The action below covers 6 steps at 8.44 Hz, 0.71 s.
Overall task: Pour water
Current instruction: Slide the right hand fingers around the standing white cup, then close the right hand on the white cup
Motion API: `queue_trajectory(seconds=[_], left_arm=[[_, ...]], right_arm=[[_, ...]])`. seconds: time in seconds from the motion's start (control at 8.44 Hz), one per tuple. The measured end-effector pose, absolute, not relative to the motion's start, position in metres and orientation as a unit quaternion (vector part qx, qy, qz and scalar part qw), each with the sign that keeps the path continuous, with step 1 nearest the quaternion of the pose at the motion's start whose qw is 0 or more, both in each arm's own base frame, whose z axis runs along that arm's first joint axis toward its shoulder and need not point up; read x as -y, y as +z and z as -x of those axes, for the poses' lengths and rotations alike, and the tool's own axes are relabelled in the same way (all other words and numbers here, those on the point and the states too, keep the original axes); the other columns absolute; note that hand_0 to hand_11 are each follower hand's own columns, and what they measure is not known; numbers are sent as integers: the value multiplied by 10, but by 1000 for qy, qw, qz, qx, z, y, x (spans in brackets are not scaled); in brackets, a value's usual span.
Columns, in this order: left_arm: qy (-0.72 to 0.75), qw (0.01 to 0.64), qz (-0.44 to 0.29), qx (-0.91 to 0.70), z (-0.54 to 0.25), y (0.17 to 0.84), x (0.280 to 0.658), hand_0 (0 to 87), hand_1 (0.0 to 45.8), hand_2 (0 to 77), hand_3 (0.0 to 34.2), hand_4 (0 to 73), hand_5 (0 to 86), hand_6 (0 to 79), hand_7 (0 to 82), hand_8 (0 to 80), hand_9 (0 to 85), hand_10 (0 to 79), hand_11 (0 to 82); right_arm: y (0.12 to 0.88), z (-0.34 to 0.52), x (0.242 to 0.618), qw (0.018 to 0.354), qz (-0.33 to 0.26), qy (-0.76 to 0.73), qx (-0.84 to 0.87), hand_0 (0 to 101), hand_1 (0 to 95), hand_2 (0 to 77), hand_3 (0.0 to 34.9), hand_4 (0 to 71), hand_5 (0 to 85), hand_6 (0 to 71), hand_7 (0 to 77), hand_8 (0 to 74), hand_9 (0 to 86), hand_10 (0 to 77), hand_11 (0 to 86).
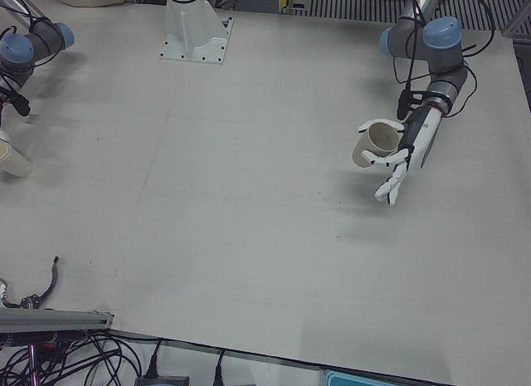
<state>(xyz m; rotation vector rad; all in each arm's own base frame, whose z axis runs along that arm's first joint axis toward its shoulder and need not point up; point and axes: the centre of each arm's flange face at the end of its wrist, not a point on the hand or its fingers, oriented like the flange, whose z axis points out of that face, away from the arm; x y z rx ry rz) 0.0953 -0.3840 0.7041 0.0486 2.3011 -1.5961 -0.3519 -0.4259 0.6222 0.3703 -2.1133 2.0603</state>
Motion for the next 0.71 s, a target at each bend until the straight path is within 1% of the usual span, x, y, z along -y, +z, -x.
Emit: queue_trajectory(seconds=[0.12,0.24,0.36,0.47,0.59,0.71], left_arm=[[-562,170,-17,-810,-96,707,384,477,180,295,0,425,398,38,131,0,11,71,109],[-562,170,-17,-809,-96,709,384,477,180,295,0,425,398,38,131,0,11,71,109],[-562,169,-17,-810,-95,710,384,477,180,295,0,425,398,38,131,0,11,71,109],[-562,169,-17,-810,-95,711,384,480,180,295,0,425,398,38,131,0,11,65,120],[-562,169,-17,-810,-95,711,383,478,180,295,0,425,398,38,131,0,11,65,120],[-562,169,-17,-809,-94,712,383,475,180,295,0,425,398,38,131,0,11,65,120]], right_arm=[[624,356,425,88,-124,690,707,518,218,142,0,11,5,5,11,5,5,0,27],[626,360,424,91,-124,690,707,518,218,142,0,11,5,5,11,5,5,0,27],[631,361,423,94,-123,691,706,528,235,164,0,11,5,5,11,5,5,5,27],[635,362,422,95,-122,692,705,528,235,164,0,11,5,5,11,5,5,5,27],[636,364,422,96,-119,693,705,534,235,158,0,33,5,5,11,5,5,5,27],[636,366,422,98,-116,692,705,535,229,158,0,33,5,5,11,5,5,0,44]])
